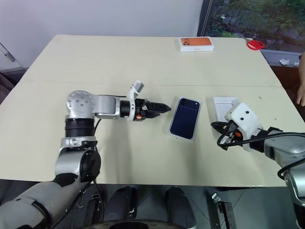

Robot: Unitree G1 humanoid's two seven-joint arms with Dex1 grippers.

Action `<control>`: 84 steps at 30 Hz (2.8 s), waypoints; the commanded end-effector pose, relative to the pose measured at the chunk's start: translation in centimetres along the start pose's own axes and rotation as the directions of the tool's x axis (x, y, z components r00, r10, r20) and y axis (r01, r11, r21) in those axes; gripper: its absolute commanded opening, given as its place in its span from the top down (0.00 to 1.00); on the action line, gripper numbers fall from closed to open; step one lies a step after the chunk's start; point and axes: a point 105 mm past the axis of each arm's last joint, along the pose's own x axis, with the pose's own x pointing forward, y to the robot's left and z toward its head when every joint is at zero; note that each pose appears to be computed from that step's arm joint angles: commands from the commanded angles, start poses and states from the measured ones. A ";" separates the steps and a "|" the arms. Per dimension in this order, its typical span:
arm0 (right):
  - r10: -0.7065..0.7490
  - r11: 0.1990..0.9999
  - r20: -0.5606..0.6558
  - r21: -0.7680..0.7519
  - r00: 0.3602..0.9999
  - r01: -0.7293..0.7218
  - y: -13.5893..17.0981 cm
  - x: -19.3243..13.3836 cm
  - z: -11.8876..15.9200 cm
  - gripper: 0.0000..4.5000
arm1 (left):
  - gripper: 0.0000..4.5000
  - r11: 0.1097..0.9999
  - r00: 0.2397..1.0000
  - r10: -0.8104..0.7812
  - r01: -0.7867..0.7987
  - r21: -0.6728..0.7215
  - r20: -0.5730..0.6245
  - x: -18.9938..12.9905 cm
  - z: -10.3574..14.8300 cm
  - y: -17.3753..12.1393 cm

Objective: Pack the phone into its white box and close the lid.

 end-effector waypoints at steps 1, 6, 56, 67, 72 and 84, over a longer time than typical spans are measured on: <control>-0.006 0.999 0.018 -0.032 1.000 0.006 -0.3 0.1 0.7 1.00 | 0.00 0.981 0.996 0.087 -0.091 0.170 0.026 -1.6 0.5 -0.3; -0.025 0.999 -0.001 -0.022 1.000 0.025 -0.6 1.1 0.3 1.00 | 0.06 0.834 0.955 0.208 -0.286 0.472 0.212 -2.3 1.6 1.2; 0.125 0.990 -0.215 -0.040 0.969 -0.136 3.5 2.5 -2.7 1.00 | 0.99 0.429 0.926 0.025 0.331 0.841 -0.377 7.5 -9.6 -2.0; 0.100 0.993 -0.225 -0.046 0.969 -0.113 2.7 2.2 -3.0 1.00 | 0.99 0.431 0.925 0.030 0.330 0.840 -0.378 7.6 -9.4 -2.0; 0.050 0.996 -0.255 -0.064 0.966 -0.069 1.4 1.2 -3.3 1.00 | 0.99 0.459 0.946 0.036 0.271 0.846 -0.323 6.3 -7.7 -1.3; -0.004 0.999 -0.228 -0.040 0.974 -0.005 -0.5 0.3 -2.5 1.00 | 0.99 0.463 0.975 0.021 0.186 0.867 -0.221 3.6 -5.5 -0.5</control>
